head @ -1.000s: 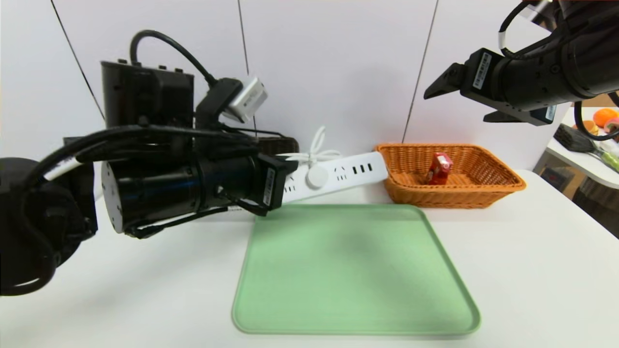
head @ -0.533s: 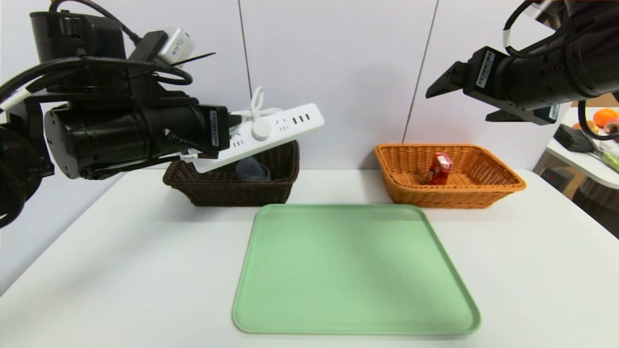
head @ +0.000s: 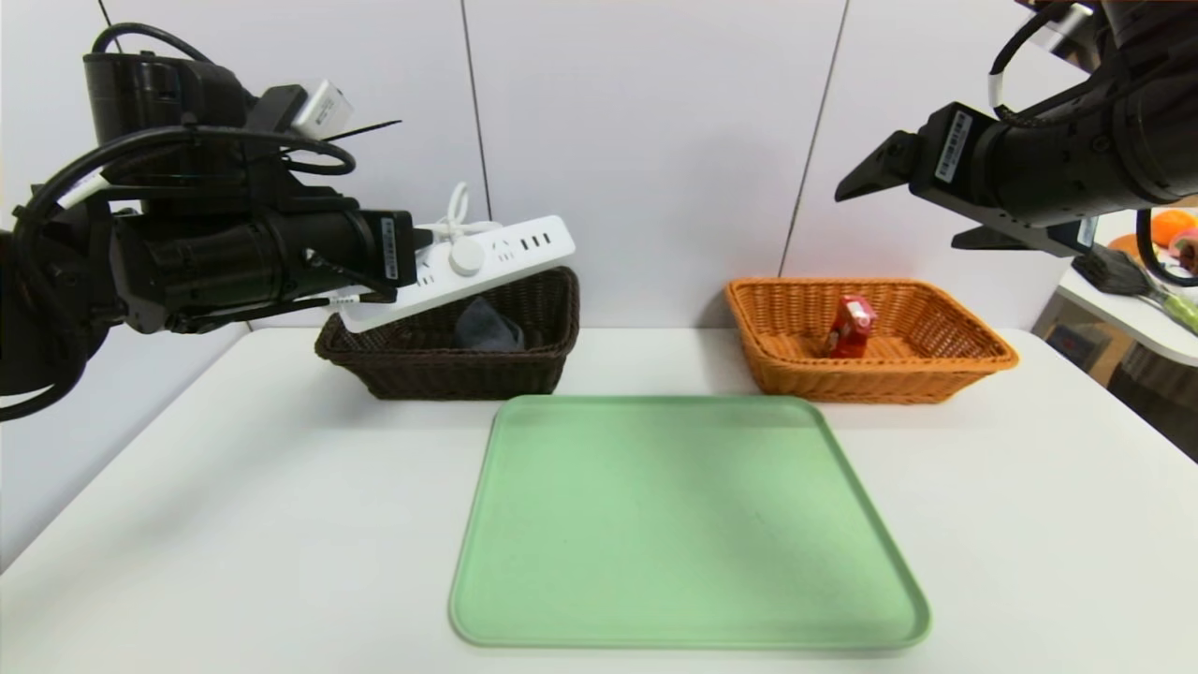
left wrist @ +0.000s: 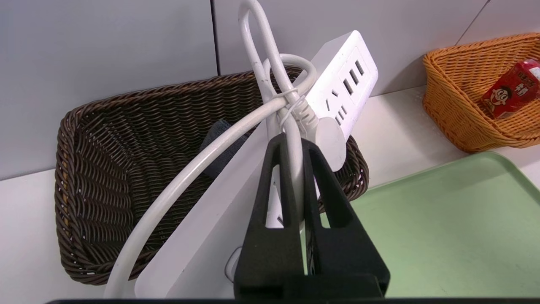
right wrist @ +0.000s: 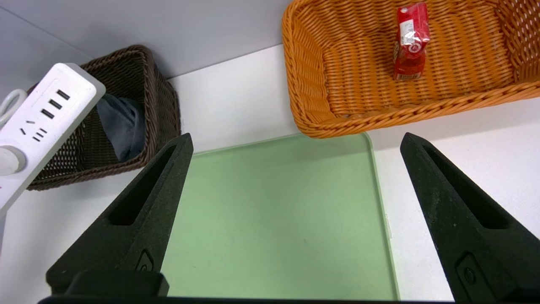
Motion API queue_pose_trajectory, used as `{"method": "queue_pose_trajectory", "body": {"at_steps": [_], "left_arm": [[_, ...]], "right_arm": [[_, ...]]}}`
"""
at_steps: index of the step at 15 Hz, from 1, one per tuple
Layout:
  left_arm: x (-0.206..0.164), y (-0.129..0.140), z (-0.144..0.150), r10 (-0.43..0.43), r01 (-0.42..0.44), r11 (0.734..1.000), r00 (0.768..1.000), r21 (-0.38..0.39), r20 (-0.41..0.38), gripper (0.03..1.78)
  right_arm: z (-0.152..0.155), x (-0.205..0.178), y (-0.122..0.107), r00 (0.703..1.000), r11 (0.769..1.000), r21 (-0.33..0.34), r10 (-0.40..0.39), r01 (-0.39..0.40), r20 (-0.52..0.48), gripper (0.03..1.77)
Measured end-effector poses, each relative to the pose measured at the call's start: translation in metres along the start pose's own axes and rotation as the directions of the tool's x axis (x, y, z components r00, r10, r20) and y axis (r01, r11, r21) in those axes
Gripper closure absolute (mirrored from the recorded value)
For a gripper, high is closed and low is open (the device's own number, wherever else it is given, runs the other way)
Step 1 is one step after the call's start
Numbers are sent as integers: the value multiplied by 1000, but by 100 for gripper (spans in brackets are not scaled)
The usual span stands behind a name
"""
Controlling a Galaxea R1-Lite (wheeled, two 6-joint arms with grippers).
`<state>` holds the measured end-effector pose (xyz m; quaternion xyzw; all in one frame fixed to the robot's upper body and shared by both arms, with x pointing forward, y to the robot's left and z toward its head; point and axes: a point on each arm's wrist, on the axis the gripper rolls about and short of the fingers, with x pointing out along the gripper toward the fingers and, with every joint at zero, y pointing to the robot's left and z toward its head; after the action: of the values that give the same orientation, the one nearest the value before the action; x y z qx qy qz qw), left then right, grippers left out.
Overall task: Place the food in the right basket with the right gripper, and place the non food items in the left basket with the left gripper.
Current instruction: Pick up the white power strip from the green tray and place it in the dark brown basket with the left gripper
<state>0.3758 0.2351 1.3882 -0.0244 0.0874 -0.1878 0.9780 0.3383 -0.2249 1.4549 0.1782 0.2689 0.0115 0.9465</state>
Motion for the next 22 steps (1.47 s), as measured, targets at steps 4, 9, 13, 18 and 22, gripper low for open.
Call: {"method": "queue_pose_trajectory", "body": {"at_steps": [4,9,13,18,22], "left_arm": [[5,14,-3,44,-44,999,999,-6,-14,171],[18,33,-12,94,-94,995,994,-16,-49,171],[25,36,-14,98,-99,995,993,-16,-58,171],[37,37,-21,100,-99,995,991,9,-85,171],[45,38,-26,97,-97,995,990,10,-101,171]], "right_arm": [[-1,2,-1,1000,1000,3,4,-4,-9,10],[0,2,-2,1000,1000,4,4,-4,-9,10],[0,4,-3,1000,1000,6,9,-9,-19,10],[0,5,-5,1000,1000,10,7,-7,-21,10],[2,5,-7,1000,1000,17,7,-6,-24,10]]}}
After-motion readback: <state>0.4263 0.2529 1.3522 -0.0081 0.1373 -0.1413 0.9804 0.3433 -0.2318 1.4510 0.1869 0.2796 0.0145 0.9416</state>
